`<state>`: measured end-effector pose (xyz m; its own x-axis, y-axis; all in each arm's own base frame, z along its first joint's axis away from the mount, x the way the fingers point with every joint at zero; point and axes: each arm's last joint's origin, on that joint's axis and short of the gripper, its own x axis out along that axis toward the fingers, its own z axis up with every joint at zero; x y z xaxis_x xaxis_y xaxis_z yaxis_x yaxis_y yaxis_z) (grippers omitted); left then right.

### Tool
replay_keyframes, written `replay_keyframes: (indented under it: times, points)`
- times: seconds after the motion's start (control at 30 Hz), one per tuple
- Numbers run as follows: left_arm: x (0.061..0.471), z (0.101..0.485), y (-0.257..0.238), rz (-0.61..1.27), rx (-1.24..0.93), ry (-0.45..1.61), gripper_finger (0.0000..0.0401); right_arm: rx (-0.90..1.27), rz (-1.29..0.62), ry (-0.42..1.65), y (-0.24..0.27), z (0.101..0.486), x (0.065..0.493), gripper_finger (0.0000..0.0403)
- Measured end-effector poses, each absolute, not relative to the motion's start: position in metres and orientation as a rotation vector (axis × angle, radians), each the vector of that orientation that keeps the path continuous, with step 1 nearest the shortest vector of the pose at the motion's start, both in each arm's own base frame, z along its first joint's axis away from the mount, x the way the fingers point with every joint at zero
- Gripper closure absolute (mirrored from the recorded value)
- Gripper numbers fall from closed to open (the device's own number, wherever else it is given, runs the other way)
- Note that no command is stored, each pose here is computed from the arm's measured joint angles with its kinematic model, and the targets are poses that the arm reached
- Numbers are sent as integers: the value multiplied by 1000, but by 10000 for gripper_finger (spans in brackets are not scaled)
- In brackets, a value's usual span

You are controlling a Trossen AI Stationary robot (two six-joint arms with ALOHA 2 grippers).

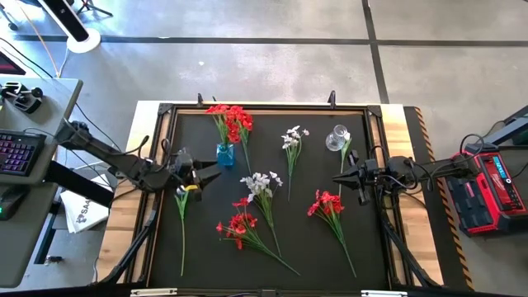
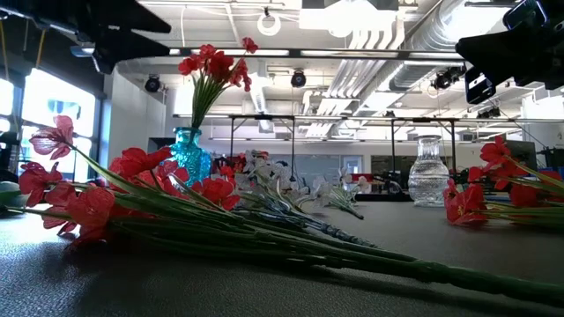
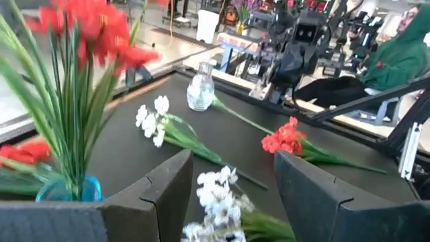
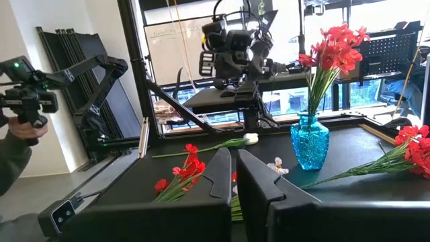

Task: Sort flowers into vase by color
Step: Put the top white flowers into the transparent vase

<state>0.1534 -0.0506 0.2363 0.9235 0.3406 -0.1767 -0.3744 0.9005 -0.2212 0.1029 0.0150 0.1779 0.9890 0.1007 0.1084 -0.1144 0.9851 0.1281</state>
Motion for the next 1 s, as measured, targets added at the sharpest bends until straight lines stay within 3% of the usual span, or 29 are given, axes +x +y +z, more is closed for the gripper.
replay_keyframes:
  times: [0.2, 0.37, 0.57, 0.83, 1.0]
  points:
    - [150, 215, -51, 390, -283, 161, 204, 137, 86, -112, 14, 179, 103, 402]
    - [148, 202, -50, 417, -303, 148, 204, 289, -114, -227, 8, 188, 101, 402]
    - [149, 194, -49, 430, -317, 120, 204, 257, 101, -280, 16, 207, 107, 402]
    - [151, 192, -50, 435, -326, 117, 204, 175, -75, 62, 23, 225, 159, 402]
    - [153, 190, -51, 439, -323, 129, 204, 266, -218, 393, 20, 230, 204, 396]
